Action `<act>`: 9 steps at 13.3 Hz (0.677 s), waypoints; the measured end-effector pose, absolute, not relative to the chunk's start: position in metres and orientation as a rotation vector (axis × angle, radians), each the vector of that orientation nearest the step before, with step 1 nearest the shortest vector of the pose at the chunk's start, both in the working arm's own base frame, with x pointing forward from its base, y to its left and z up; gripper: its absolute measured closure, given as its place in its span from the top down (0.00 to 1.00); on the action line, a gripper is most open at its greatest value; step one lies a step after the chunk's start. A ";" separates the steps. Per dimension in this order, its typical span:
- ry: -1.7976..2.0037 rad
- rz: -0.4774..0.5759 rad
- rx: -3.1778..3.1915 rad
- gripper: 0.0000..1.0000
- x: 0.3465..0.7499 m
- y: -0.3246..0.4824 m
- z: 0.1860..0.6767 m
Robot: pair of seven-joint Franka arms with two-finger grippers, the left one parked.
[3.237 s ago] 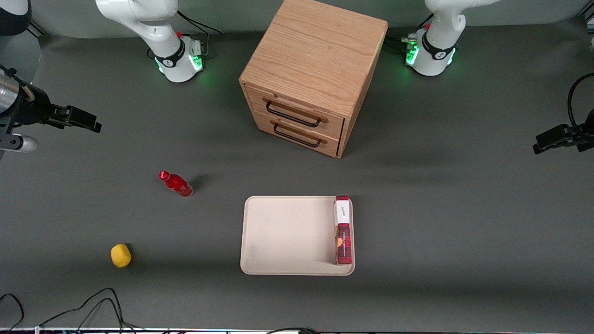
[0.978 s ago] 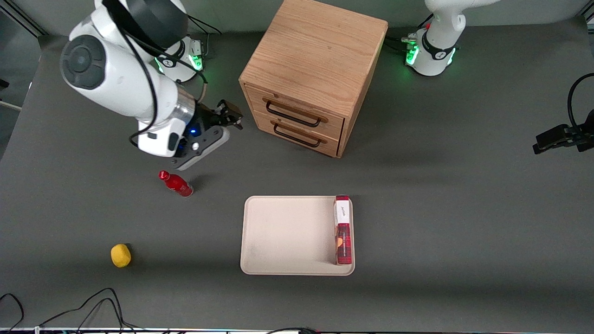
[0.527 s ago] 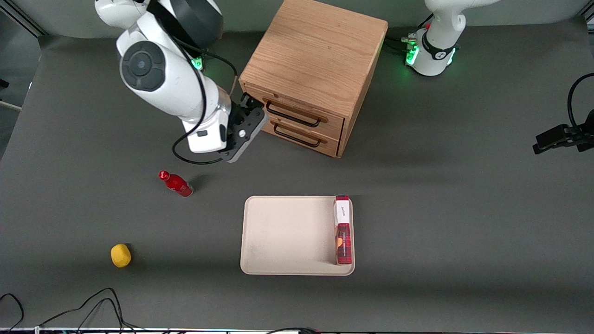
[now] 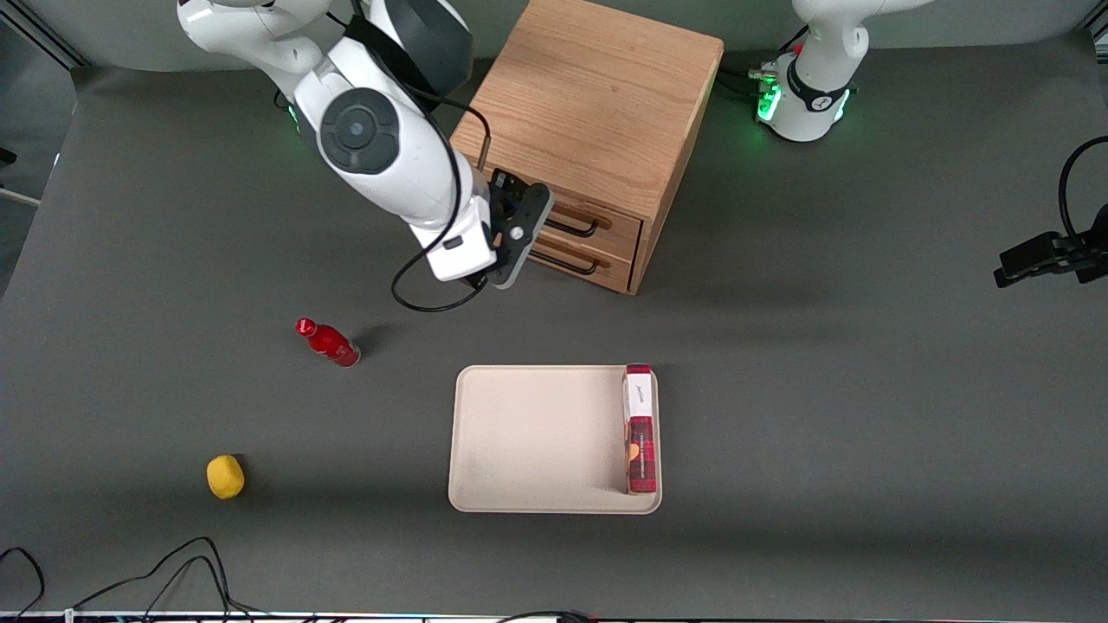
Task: Open upper drawer
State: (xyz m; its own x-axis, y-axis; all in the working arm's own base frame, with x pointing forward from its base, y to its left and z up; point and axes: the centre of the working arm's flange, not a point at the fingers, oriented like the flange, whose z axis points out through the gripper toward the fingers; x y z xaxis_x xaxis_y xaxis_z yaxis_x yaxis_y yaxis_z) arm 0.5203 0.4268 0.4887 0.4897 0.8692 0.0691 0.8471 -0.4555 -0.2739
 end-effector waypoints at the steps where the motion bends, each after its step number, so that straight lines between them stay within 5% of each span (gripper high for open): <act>1: -1.479 0.125 -2.451 1.00 0.516 0.435 0.481; 9: -1.558 0.150 -2.413 1.00 0.500 0.457 0.448</act>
